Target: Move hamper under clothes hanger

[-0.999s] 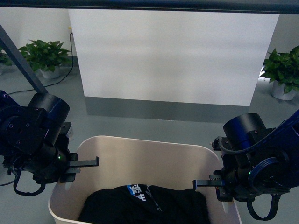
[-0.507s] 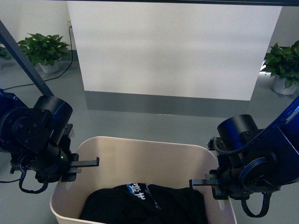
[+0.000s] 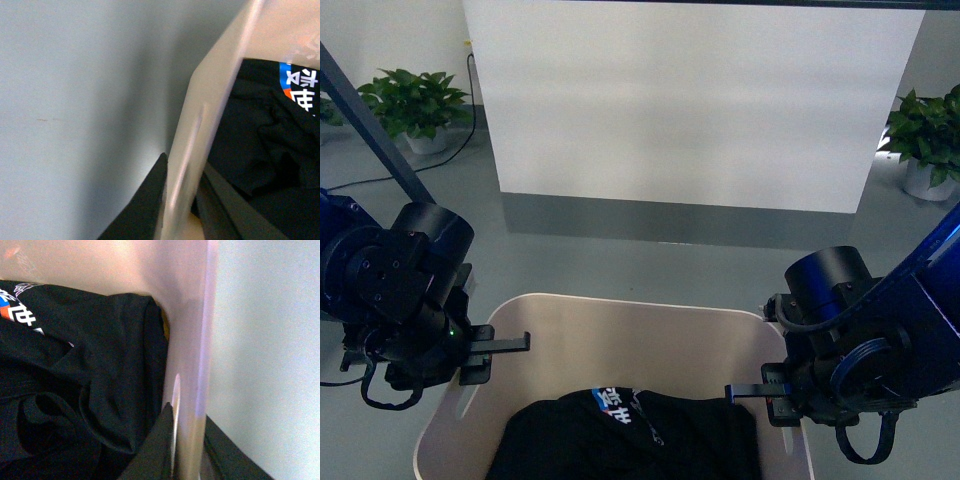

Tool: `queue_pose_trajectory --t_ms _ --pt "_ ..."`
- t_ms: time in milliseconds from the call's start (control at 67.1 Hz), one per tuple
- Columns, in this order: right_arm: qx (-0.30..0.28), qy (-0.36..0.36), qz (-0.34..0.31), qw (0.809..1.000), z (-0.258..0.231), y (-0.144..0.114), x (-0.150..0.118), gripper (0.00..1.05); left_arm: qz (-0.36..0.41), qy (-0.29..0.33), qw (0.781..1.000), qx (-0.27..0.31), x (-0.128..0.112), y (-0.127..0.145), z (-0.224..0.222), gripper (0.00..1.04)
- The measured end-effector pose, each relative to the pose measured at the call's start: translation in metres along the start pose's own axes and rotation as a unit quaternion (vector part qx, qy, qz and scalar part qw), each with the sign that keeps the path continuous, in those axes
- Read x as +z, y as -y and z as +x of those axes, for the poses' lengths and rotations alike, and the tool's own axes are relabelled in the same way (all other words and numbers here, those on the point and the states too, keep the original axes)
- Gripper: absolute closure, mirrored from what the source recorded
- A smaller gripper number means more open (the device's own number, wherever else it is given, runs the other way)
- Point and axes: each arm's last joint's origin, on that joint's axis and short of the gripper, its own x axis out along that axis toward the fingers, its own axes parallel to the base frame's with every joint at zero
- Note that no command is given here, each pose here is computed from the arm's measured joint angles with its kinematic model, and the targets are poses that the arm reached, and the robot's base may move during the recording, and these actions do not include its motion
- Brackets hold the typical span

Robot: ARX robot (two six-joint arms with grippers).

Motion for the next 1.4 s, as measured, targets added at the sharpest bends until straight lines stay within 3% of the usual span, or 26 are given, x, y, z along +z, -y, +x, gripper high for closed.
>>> queue_pose_trajectory --t_ms 298,432,492,522,671,969,1268,1402 --pt "-0.004 0.016 0.007 1.0 -0.008 0.006 0.009 0.45 -0.009 0.019 1.0 0.001 0.013 -0.003 -0.012 0.38" --pt "0.01 0.043 0.013 0.999 -0.029 0.007 0.024 0.24 -0.011 0.052 0.998 -0.013 0.032 0.0 -0.038 0.17" --pt "0.02 0.066 0.016 0.998 -0.047 0.008 0.036 0.1 -0.009 0.081 0.996 -0.029 0.046 0.004 -0.059 0.05" --pt "0.025 0.076 0.018 0.997 -0.056 0.008 0.041 0.06 -0.009 0.095 0.995 -0.041 0.052 0.006 -0.072 0.07" --pt "0.04 0.109 0.021 0.993 -0.089 0.01 0.055 0.08 -0.006 0.142 0.987 -0.072 0.069 0.013 -0.11 0.07" --pt "0.054 0.215 0.021 0.975 -0.167 0.019 0.077 0.08 -0.001 0.27 0.959 -0.085 0.089 0.006 -0.193 0.07" --pt "0.054 0.371 0.023 0.927 -0.273 0.033 0.083 0.08 0.038 0.427 0.9 -0.079 0.081 -0.006 -0.286 0.07" --pt "0.036 0.454 0.02 0.89 -0.32 0.035 0.069 0.11 0.021 0.503 0.86 -0.081 0.05 -0.018 -0.325 0.26"
